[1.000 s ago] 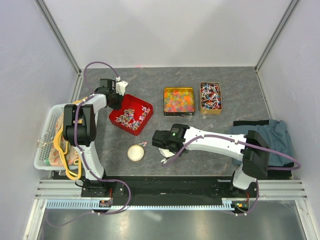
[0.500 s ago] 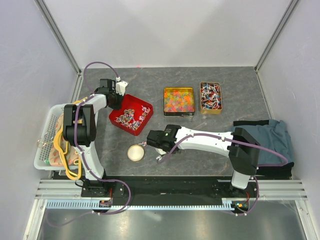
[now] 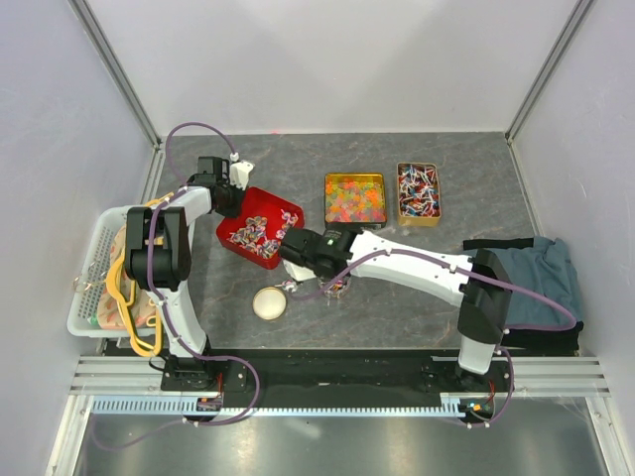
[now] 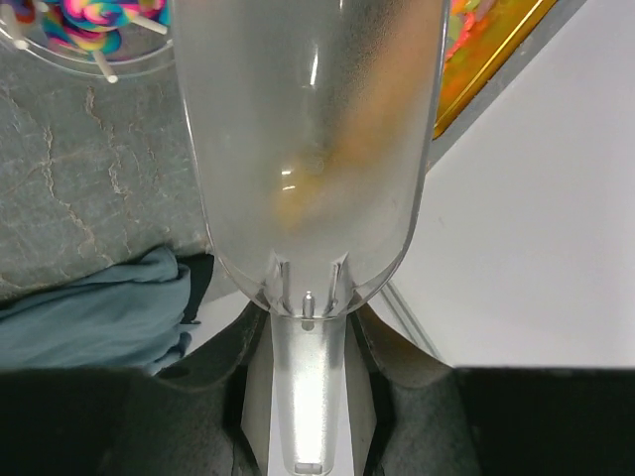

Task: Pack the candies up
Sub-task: Place the fake candies in the packing bottle, then place the storage box at the center of the board.

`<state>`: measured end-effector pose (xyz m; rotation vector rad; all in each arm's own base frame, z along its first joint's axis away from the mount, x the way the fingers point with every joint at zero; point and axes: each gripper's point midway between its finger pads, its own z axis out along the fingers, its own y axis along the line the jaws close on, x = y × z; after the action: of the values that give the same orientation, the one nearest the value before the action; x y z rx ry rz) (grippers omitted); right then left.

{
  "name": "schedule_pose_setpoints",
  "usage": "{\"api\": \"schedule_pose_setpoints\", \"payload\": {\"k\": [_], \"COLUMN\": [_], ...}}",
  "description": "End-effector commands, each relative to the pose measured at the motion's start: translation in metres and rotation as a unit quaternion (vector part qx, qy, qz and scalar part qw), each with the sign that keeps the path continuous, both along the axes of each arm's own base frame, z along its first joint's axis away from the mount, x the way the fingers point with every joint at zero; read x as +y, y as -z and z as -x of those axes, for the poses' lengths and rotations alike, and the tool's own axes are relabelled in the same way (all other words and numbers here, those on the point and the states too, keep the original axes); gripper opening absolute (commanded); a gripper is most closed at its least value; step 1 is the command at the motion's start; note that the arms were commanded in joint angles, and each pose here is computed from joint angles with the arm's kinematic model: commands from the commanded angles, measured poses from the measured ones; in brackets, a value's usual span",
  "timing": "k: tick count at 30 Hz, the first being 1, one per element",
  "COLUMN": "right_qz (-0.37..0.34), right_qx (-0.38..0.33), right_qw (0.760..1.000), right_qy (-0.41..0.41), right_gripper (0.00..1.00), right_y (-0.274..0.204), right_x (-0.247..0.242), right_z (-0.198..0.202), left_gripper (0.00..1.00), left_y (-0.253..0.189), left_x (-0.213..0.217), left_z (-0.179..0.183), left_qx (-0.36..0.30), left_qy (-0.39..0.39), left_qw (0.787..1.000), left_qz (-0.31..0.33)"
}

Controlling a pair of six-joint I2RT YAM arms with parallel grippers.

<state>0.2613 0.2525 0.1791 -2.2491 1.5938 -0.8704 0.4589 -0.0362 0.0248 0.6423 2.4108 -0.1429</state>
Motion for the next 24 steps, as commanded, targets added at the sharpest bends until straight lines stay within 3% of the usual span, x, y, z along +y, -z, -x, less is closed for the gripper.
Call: {"api": "schedule_pose_setpoints", "payload": {"k": [1,9,17,24], "right_qz": [-0.031,-0.114,-0.129,-0.175], "right_qx": [0.023,0.105,0.138,0.154], "right_qw": [0.998,0.973,0.955,0.927], "right_qy": [0.047,0.173,0.228,0.294], "right_gripper": [0.0,0.0,0.0,0.0], "right_y": [-0.011,0.019,0.078,0.106], "right_x": [-0.021,-0.077,-0.125,-0.16], "right_z": [-0.009,-0.034,-0.001,-0.002], "left_gripper": [0.02,0.02,0.02,0.02], "left_y": [-0.02,-0.025,-0.028,-0.032], "left_x": [-0.008,-0.01,-0.012,-0.015], "left_z": [0.001,0.004,0.005,0.007], "left_qx": [-0.017,-0.02,-0.021,-0.023], "left_qy": [0.012,0.017,0.02,0.023], "left_qw": [0.999,0.999,0.999,0.999], "left_qz": [0.024,0.029,0.034,0.042]}}
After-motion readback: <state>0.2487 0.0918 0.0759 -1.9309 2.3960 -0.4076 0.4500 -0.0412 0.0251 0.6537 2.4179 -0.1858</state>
